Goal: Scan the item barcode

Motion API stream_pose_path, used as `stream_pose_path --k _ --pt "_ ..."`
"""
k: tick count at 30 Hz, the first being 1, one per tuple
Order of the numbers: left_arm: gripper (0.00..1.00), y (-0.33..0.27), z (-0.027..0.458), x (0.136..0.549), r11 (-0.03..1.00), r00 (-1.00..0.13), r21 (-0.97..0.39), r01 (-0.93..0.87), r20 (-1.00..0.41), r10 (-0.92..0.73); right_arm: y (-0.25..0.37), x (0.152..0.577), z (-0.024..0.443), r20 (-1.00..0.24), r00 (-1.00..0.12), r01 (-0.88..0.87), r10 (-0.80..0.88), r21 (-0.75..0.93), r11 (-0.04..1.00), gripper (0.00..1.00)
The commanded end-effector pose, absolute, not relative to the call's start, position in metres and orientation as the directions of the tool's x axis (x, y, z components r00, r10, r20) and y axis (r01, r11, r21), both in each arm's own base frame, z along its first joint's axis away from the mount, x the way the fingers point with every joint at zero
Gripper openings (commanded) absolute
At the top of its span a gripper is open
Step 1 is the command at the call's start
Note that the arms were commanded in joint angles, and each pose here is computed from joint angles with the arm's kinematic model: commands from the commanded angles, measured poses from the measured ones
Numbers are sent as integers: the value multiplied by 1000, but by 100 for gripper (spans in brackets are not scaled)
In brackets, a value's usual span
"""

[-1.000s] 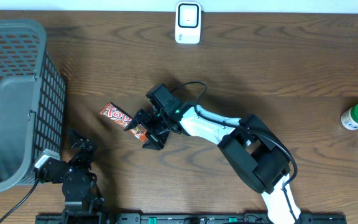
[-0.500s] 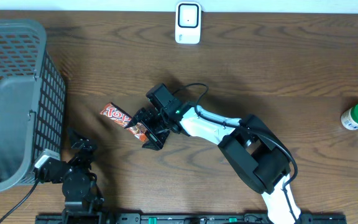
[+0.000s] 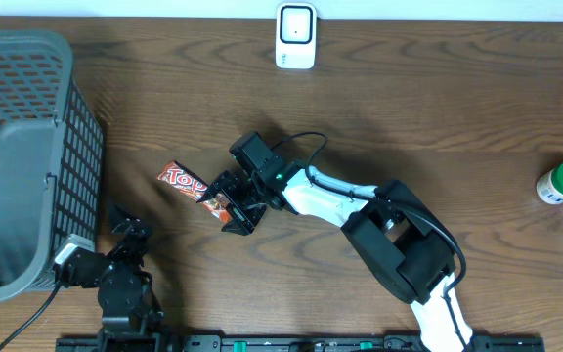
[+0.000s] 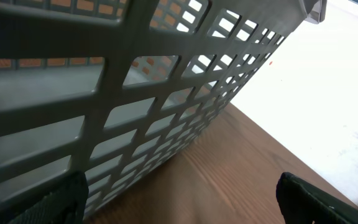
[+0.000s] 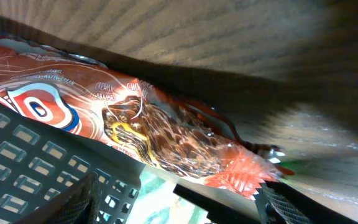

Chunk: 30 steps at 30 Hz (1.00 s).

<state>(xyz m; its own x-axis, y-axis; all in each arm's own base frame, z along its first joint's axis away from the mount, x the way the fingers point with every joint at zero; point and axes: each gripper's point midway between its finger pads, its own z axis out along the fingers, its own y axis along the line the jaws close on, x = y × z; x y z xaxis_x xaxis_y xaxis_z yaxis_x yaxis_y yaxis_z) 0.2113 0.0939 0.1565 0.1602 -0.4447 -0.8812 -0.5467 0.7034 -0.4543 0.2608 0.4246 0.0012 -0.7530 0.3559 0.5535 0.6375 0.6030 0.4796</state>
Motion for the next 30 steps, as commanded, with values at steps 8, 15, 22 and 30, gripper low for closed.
stream_pose_path --k 8,15,22,30 --pt "97 97 145 209 695 138 -431 -576 -889 -438 295 238 -156 273 -755 637 597 88 766 99" --pt "97 97 145 209 695 138 -431 -576 -889 -437 291 264 -142 126 -865 501 486 157 851 99" --pt "97 97 145 209 695 138 -431 -576 -889 -437 288 275 -145 24 -865 498 501 152 854 99" --pt "97 97 145 209 695 138 -431 -576 -889 -438 282 295 -145 -86 -853 496 514 166 852 86"
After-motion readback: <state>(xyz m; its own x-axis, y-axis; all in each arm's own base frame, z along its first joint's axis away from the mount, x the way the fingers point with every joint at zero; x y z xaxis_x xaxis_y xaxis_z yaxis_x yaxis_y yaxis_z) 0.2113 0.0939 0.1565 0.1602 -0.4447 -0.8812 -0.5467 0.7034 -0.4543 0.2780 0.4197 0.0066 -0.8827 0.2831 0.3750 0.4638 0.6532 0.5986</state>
